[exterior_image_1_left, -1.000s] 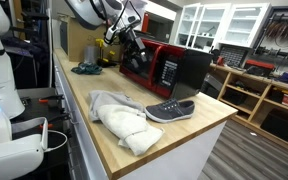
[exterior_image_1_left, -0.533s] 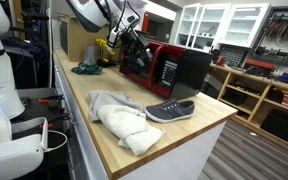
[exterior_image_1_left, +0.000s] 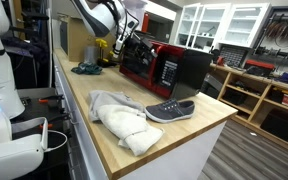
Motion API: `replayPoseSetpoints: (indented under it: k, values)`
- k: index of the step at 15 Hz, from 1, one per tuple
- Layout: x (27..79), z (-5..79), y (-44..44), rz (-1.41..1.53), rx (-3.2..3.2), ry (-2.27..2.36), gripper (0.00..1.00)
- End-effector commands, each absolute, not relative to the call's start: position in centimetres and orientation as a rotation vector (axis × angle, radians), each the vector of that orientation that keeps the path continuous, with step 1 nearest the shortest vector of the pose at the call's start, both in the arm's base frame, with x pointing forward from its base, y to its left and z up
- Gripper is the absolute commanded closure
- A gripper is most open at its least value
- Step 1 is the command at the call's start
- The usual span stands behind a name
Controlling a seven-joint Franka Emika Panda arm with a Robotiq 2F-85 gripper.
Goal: Open the microwave door
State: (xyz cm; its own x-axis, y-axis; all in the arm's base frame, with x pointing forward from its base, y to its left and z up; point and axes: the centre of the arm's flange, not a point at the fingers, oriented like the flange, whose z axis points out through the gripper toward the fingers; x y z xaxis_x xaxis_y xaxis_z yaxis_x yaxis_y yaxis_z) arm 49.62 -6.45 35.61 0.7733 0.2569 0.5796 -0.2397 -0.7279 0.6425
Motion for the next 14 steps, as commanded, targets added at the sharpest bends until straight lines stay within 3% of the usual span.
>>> replayPoseSetpoints:
  k: [1,7,9,12,14]
  values:
    - [51.2,34.4,-7.3,0.959,2.177,0.039,0.34]
    - [50.9,34.2,-7.0,0.971,2.132,0.028,0.8]
    - [50.6,34.0,-6.6,0.96,2.115,0.013,0.83]
    - [50.4,33.4,-6.6,0.943,2.099,-0.001,0.98]
    - [50.1,33.3,-6.6,0.934,2.098,0.002,0.95]
